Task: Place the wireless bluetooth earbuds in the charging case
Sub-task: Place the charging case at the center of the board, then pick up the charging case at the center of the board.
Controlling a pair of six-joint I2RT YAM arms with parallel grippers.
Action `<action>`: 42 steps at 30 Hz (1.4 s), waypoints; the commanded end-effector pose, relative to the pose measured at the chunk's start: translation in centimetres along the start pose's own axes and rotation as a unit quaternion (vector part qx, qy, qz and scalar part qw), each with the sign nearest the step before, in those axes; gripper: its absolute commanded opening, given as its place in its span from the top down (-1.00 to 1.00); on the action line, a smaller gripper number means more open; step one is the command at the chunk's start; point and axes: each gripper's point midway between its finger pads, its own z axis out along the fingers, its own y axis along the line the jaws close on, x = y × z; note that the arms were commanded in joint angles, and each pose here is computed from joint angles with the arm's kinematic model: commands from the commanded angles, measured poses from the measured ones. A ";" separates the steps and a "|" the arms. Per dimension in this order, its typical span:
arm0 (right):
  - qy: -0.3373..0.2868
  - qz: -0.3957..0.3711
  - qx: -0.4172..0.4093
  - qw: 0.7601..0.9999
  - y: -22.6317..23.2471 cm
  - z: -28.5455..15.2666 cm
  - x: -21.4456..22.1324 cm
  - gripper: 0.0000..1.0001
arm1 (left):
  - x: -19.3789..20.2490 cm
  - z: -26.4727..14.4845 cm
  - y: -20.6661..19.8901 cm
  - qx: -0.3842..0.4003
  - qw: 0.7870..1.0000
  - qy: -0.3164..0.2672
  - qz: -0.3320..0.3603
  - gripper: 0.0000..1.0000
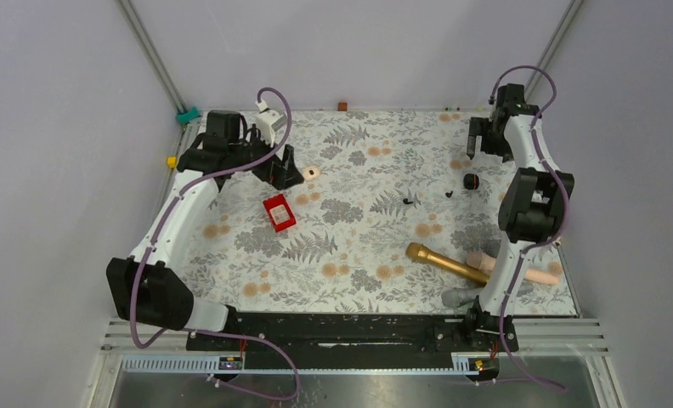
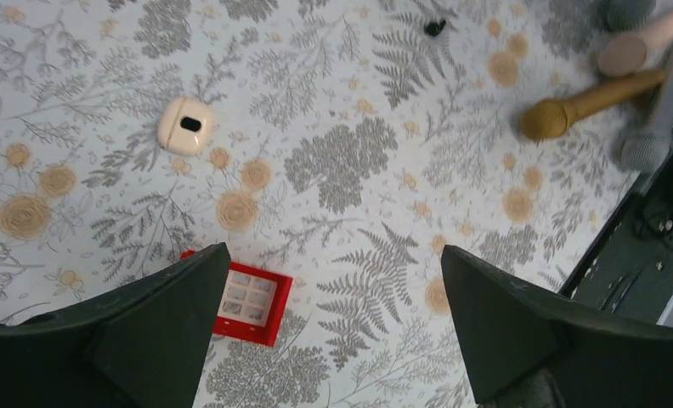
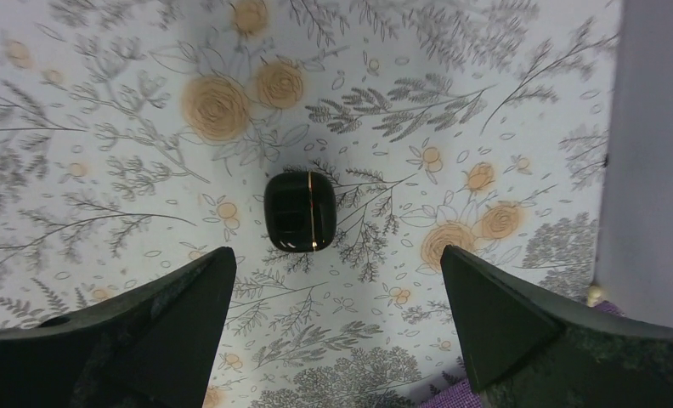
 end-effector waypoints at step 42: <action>0.238 0.001 -0.010 0.971 1.7 6.4 6.2 -0.69 | 5.5 -2.8 -4.0 0.057 0.996 0.015 0.070 -0.97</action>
